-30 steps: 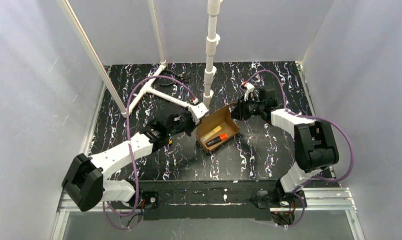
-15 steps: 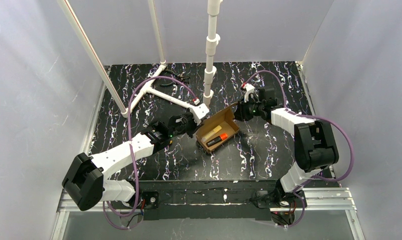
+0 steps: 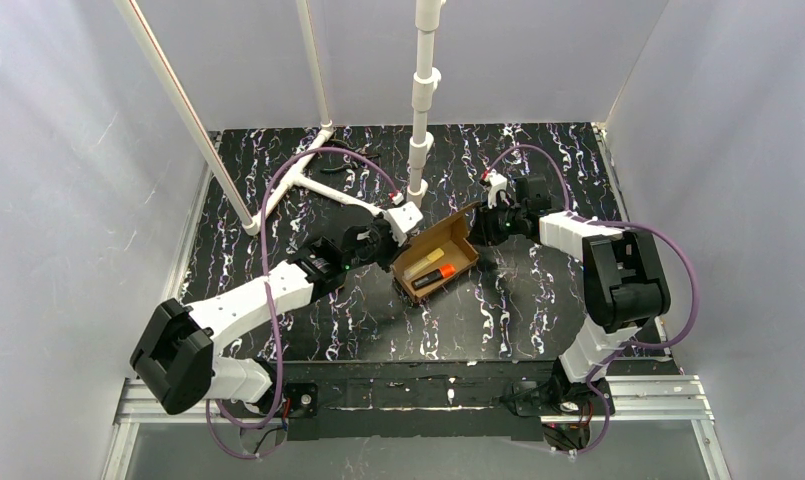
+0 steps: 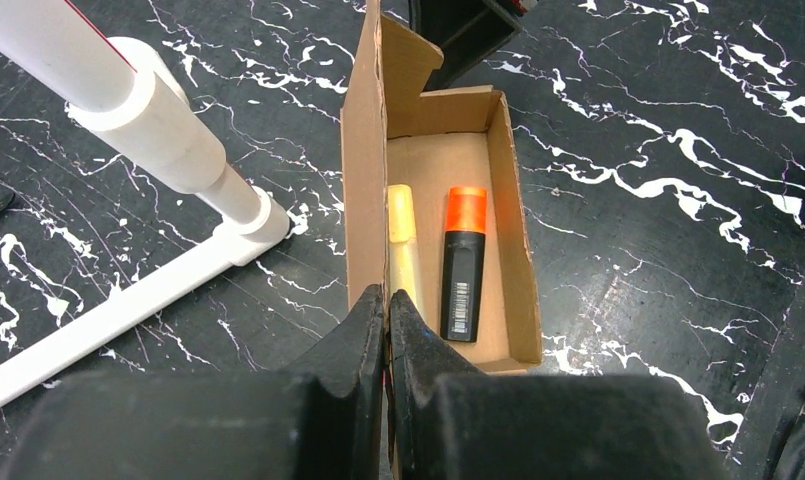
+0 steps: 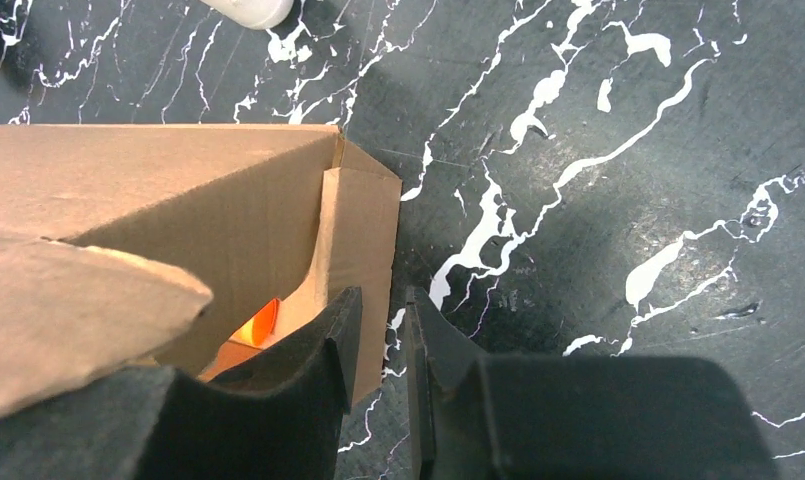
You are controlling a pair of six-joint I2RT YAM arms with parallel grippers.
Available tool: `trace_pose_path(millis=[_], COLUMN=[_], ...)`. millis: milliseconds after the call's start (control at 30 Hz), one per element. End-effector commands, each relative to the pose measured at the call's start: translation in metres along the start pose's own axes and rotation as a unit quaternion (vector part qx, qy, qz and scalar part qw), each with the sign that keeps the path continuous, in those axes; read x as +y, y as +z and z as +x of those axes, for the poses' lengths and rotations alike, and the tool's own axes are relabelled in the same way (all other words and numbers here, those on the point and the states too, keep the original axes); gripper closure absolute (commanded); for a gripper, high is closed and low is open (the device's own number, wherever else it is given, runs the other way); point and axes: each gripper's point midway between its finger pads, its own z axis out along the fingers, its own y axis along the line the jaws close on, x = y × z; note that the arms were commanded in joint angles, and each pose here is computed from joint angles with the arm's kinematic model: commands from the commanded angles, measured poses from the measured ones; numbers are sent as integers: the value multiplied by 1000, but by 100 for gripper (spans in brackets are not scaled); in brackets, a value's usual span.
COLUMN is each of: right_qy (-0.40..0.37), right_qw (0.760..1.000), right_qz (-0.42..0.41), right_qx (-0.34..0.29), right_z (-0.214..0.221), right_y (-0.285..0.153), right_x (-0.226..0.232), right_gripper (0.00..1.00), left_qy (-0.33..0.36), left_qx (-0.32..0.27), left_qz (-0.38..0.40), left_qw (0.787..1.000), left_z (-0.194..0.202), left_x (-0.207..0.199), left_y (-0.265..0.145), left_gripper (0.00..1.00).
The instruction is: Fold the paper box
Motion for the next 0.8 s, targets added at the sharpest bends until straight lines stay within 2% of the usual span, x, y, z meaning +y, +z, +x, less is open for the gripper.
trace_pose_path(millis=[0, 267, 433, 533, 767], right_qy=[3, 5, 1, -8, -69], right_qw=[1000, 1000, 1000, 1000, 996], right_qz=[-16, -21, -11, -3, 5], right_qx=[9, 11, 11, -5, -49], right_z=[0, 0, -4, -16, -44], right_y=[3, 3, -2, -13, -47], right_x=[4, 5, 2, -4, -6], right_gripper=[68, 69, 68, 58, 47], left_qy=[-19, -31, -8, 14, 44], left_qx=[34, 30, 49, 65, 89], left_qz=[5, -4, -9, -1, 11], left_qw=[999, 999, 999, 998, 995], left_z=[13, 3, 6, 15, 29], left_x=[-4, 0, 4, 2, 1], left_y=[3, 2, -3, -5, -5], left_gripper=[100, 100, 100, 100, 100])
